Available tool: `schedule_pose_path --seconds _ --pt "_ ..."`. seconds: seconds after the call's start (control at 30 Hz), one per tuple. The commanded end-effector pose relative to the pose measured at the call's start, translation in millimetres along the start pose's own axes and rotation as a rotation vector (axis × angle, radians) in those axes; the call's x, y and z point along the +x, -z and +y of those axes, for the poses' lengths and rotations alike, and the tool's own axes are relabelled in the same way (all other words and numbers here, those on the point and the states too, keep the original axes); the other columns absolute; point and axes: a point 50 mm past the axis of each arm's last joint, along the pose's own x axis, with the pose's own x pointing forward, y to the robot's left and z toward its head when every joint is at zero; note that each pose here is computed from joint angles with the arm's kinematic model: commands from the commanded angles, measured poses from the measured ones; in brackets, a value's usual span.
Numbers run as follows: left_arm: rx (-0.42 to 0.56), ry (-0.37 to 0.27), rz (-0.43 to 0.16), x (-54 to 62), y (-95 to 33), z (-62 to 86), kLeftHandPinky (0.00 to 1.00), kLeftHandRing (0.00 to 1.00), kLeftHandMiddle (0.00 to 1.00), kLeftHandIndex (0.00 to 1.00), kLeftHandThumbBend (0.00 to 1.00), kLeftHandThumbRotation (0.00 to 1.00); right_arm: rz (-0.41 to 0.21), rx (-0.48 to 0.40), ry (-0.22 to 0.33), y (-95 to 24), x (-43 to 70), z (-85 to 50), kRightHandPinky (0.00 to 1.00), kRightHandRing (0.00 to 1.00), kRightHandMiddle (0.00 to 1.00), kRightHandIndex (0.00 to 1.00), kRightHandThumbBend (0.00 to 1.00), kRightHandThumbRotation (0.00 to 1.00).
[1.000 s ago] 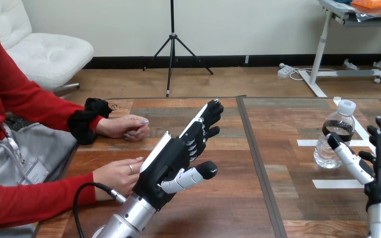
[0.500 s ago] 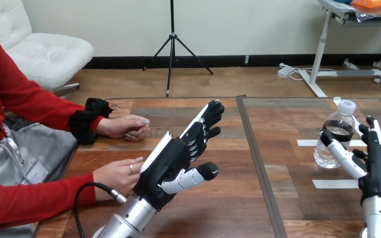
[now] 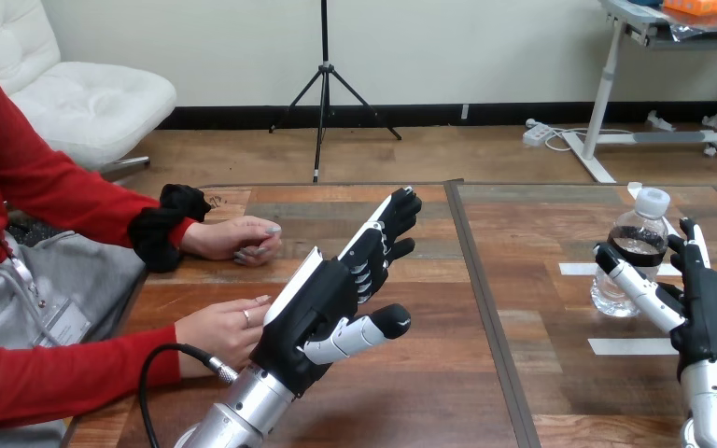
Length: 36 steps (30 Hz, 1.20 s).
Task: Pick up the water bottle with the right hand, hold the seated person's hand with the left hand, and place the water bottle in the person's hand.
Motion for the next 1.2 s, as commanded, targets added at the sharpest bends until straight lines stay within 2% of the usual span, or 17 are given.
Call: schedule_pose_path --seconds 0.0,0.5,1.17 --pt "0.04 -0.014 -0.074 13.3 -11.9 7.6 0.95 1.0 1.0 1.0 1.0 0.71 -0.077 -0.002 0.016 -30.9 22.0 -7.3 0.82 0.96 0.96 1.0 1.0 0.62" --pt "0.034 -0.011 -0.071 13.5 -11.5 7.2 0.96 1.0 1.0 1.0 1.0 0.7 -0.048 0.001 -0.004 -33.3 27.5 -7.2 0.81 0.97 0.96 1.0 1.0 0.59" --pt "0.044 -0.014 -0.095 13.7 -14.3 8.6 0.95 1.0 1.0 1.0 1.0 0.71 -0.046 -0.019 -0.027 -40.2 32.9 -4.0 0.82 0.96 0.96 1.0 1.0 0.56"
